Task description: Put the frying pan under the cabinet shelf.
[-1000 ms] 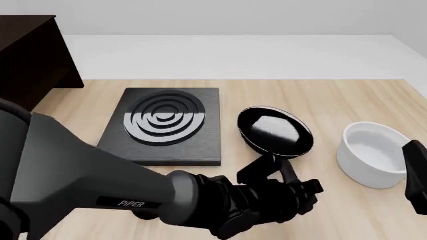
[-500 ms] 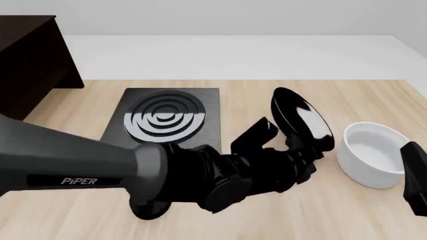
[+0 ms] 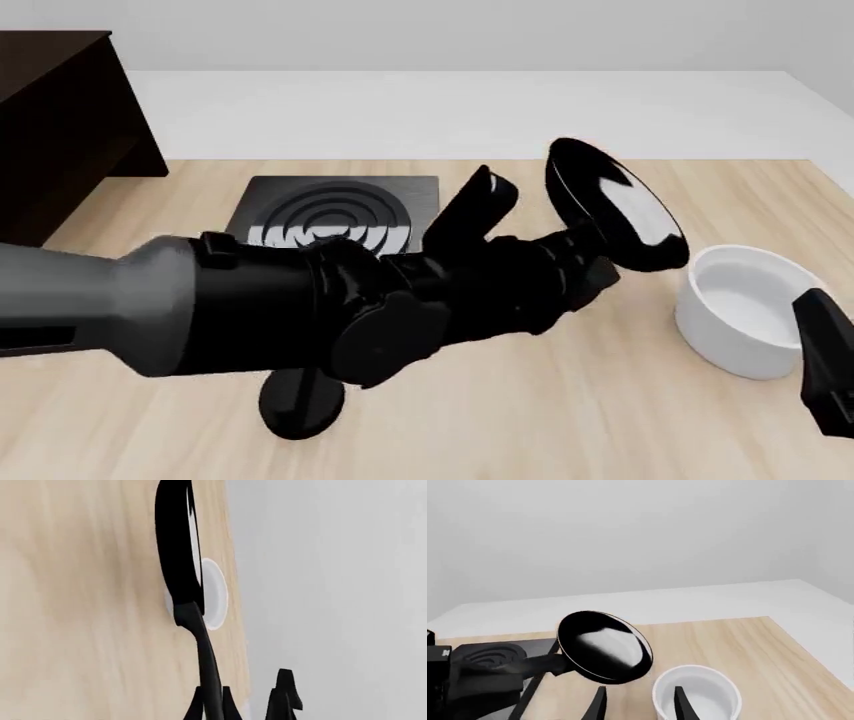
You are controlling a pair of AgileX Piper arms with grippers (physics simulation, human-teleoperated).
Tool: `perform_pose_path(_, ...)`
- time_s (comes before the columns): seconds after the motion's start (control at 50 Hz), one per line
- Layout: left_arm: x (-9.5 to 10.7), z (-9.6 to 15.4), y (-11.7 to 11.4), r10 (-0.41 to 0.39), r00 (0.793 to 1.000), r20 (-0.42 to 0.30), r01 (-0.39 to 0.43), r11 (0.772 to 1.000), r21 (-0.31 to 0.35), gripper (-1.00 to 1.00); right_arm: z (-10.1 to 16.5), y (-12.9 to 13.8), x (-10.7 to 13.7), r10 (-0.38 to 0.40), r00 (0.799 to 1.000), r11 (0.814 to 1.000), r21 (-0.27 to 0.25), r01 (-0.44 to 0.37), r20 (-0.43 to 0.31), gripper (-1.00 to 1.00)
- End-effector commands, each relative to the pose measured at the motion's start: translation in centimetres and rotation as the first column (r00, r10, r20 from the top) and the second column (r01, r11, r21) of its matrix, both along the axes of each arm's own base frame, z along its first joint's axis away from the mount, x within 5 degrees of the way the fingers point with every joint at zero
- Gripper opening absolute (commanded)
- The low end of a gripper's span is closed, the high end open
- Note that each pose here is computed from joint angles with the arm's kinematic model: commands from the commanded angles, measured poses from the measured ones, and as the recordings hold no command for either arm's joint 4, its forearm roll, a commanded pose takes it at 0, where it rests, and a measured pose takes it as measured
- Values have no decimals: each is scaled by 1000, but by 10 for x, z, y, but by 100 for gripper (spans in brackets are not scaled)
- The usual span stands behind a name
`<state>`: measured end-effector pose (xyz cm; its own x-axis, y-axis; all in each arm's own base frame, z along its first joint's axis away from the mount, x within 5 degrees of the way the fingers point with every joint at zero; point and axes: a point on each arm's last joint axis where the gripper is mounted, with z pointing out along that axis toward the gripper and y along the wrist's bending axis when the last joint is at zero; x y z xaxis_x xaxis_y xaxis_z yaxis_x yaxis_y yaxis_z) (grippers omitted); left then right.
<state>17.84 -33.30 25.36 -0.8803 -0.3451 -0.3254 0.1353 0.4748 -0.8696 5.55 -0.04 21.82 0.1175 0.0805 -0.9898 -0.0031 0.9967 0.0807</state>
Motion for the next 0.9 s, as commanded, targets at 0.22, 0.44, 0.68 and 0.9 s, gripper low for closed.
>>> perform_pose_path(0.22,-7,63,55,16,975,222,10,993,-118,-100,-2,0,0,6,1000,1000,-24,-6,-12,100)
perform_pose_path(0.44,-6,68,85,90,967,238,-43,980,-193,-100,-2,1,0,13,1000,999,-31,-14,-21,100)
perform_pose_path(0.68,-2,54,113,177,961,211,-118,958,-262,-100,-4,2,1,22,999,999,-47,-23,-32,100)
perform_pose_path(0.9,5,45,133,254,949,189,-185,929,-320,-100,-5,2,2,30,998,997,-64,-33,-48,100)
